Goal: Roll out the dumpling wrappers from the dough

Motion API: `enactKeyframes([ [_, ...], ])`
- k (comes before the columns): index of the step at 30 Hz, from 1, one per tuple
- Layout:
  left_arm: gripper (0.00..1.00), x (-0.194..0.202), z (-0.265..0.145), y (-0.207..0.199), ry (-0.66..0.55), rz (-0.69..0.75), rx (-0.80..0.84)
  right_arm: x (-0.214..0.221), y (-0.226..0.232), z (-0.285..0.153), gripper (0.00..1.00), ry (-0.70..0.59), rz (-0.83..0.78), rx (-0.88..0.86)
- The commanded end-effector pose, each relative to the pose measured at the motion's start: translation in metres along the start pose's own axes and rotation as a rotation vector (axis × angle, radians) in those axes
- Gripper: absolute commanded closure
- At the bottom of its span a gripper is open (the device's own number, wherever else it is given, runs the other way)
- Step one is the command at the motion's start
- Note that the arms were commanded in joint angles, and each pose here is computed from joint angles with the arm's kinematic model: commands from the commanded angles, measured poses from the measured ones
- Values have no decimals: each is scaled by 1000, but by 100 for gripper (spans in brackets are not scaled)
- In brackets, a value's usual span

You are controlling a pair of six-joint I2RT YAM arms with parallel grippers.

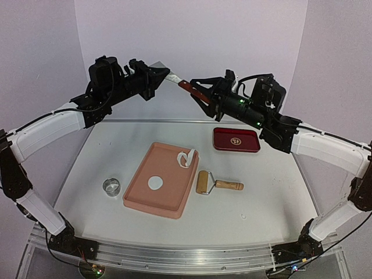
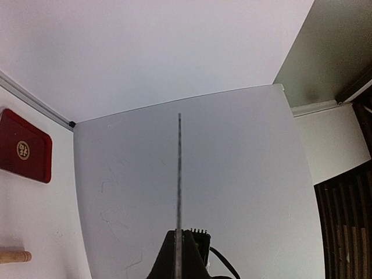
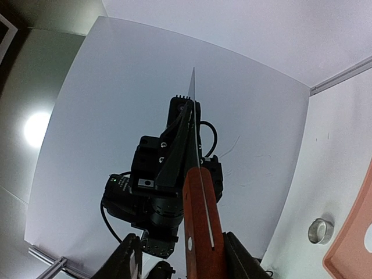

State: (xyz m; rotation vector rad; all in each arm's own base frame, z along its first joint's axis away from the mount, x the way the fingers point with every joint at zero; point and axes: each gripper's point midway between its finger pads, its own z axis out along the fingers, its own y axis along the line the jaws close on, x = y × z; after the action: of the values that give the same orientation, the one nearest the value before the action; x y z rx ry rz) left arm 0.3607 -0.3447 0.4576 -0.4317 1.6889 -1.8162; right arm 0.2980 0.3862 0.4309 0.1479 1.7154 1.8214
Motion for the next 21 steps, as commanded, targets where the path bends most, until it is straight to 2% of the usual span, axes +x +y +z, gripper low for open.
enactKeyframes([
  [1,100,-1,-10,-42,1,16,111,-6,37,-6,58,-14,-31,-99],
  [11,100,5,-9,-37,39,36,69,-2,33,-6,69,6,-23,-95],
  [21,100,6,-18,-37,68,55,17,4,28,-4,68,44,-18,-72],
])
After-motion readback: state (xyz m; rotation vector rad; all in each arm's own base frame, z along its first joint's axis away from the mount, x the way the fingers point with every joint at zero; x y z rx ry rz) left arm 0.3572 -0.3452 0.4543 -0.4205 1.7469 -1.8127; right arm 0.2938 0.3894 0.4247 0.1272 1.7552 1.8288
